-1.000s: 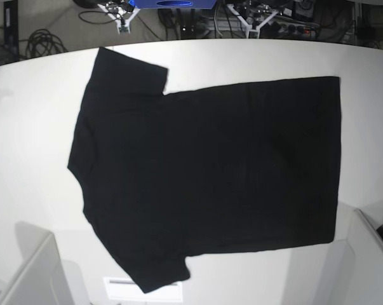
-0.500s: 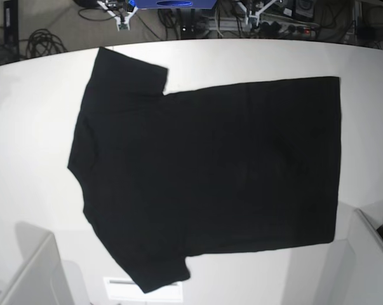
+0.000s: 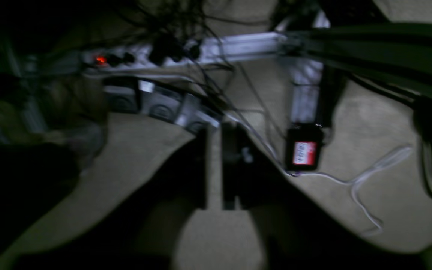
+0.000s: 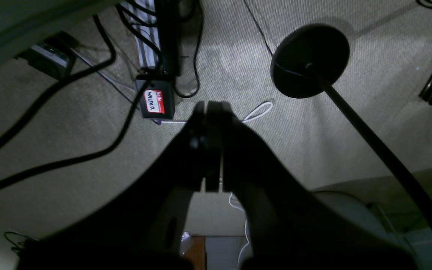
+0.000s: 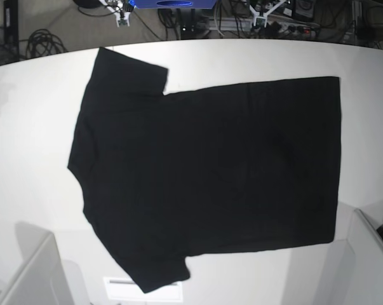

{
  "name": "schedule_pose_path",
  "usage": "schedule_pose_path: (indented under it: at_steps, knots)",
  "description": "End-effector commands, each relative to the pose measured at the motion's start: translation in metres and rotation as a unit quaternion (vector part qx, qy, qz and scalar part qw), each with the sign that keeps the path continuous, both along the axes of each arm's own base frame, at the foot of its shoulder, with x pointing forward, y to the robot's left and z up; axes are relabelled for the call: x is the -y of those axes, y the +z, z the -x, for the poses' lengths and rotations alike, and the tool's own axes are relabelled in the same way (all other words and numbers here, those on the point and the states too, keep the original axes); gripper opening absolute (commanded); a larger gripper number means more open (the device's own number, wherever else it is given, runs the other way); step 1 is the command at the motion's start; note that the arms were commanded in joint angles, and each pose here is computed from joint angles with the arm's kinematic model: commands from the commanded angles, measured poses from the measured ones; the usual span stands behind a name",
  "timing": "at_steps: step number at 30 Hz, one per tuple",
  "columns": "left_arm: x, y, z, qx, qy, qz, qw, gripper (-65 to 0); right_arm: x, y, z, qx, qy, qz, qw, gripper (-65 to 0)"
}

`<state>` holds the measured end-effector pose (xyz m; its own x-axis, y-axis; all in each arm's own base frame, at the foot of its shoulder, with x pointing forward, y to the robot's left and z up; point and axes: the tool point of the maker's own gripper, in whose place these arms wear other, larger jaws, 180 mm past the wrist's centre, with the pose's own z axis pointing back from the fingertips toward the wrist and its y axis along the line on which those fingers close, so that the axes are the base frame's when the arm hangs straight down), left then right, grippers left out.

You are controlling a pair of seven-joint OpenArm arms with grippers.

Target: Fold the T-shirt properly

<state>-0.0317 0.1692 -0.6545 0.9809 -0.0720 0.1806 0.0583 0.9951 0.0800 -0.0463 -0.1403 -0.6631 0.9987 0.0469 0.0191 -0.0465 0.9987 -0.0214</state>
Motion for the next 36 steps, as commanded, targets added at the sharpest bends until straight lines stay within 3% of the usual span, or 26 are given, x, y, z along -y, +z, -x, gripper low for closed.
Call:
schedule_pose_path:
  at_steps: [1, 4, 7, 10, 14, 26, 36]
  knots:
    - [-0.003, 0.001, 0.002, 0.002, 0.000, -0.001, 1.000, -49.0, 0.004, 0.000, 0.003, 0.001, -0.001, 0.004, 1.0000, -65.0]
    - [0.001, 0.000, 0.002, 0.002, -0.004, 0.002, 1.000, -35.7, 0.003, 0.001, 0.007, -0.001, 0.003, 0.003, 1.0000, -65.0]
    - [0.000, 0.001, 0.002, 0.002, 0.000, 0.002, 1.000, -34.7, 0.003, 0.001, 0.009, -0.003, 0.003, 0.003, 1.0000, -65.0]
    - [0.000, 0.000, 0.002, 0.001, 0.001, 0.002, 1.000, -41.1, 0.003, 0.001, 0.012, -0.007, 0.004, 0.003, 1.0000, -65.0]
    - [-0.001, -0.001, 0.018, -0.034, 0.004, 0.000, 0.999, -65.0, 0.013, 0.001, 0.010, -0.006, 0.005, 0.011, 0.9999, -65.0]
    - [-0.002, -0.002, 0.023, -0.047, 0.004, -0.001, 0.999, -65.0, 0.018, 0.004, -0.006, 0.035, 0.001, 0.014, 0.9993, -65.0]
    - [-0.003, -0.001, 0.029, -0.050, 0.004, -0.002, 0.999, -65.0, 0.027, 0.012, 0.011, 0.044, 0.008, 0.020, 0.9988, -65.0]
